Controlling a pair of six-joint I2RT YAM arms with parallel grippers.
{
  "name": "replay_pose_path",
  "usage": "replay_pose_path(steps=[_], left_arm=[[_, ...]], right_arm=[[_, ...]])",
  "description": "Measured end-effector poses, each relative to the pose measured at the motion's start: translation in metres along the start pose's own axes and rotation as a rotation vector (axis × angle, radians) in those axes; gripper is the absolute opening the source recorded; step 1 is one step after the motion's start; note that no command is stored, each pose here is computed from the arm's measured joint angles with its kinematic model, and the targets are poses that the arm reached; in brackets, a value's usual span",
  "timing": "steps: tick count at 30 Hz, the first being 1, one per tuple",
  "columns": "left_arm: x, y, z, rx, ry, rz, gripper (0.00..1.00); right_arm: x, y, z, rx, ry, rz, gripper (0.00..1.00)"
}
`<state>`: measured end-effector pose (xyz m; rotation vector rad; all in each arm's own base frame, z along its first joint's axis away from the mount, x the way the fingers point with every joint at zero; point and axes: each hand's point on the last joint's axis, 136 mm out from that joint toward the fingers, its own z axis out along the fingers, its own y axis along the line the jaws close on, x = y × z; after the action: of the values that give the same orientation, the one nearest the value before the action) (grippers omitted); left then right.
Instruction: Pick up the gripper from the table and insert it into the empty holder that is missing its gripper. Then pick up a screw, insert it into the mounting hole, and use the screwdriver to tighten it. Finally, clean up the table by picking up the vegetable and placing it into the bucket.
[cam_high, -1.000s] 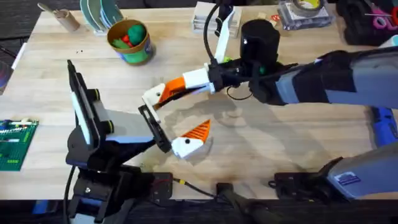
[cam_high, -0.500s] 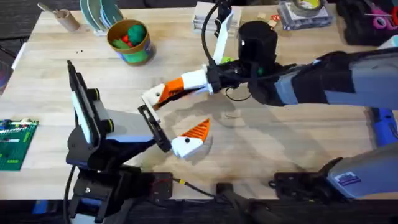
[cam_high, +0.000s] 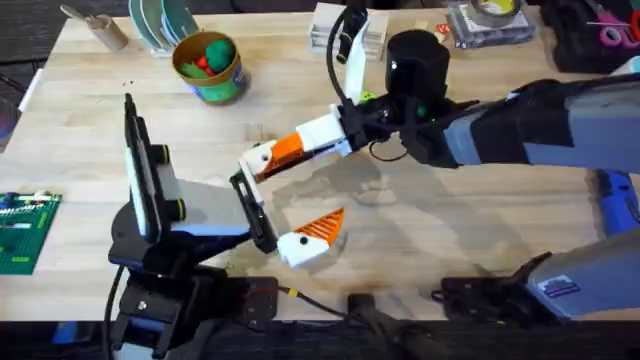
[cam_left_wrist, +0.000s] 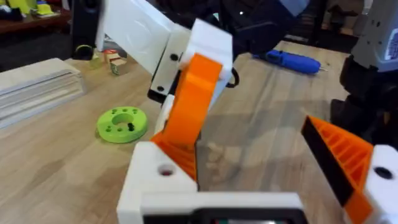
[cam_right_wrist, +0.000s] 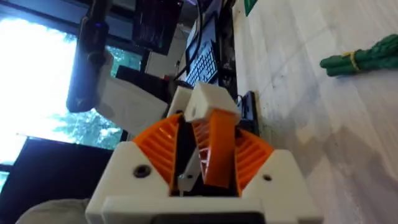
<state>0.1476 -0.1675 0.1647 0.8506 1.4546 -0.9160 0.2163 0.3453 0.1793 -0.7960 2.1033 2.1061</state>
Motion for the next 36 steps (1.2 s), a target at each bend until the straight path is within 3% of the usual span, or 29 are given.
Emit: replay_pose_path(steps=[2,5,7,8,14,21,31,36], left_arm=[[0.001,-0.002,0.0,0.013,0.002,-0.002,0.992],[0.002,-0.004,0.0,0.024,0.005,-0.007,0.992],[0.003,-0.005,0.0,0.026,0.01,-0.018,0.992],[0.003,-0.005,0.0,0.026,0.01,-0.019,0.992],[0.003,-0.02,0.001,0.11,0.01,-0.013,0.992],[0.003,-0.023,0.0,0.125,0.01,-0.013,0.993],[0.003,-0.023,0.0,0.128,0.01,-0.013,0.993],[0.003,-0.023,0.0,0.128,0.01,-0.013,0.993]], right_arm=[[0.001,0.002,-0.002,-0.012,0.011,-0.006,0.497],[0.001,0.006,-0.004,-0.028,0.027,-0.013,0.699],[0.002,0.008,-0.006,-0.04,0.038,-0.022,0.902],[0.001,0.009,-0.007,-0.043,0.039,-0.024,0.933],[-0.025,-0.004,-0.035,0.018,-0.078,-0.026,0.957],[-0.067,-0.021,-0.086,0.125,-0.269,-0.078,0.962],[-0.136,-0.017,-0.166,0.316,-0.512,-0.364,0.966],[-0.157,-0.016,-0.197,0.425,-0.599,-0.488,0.969]])
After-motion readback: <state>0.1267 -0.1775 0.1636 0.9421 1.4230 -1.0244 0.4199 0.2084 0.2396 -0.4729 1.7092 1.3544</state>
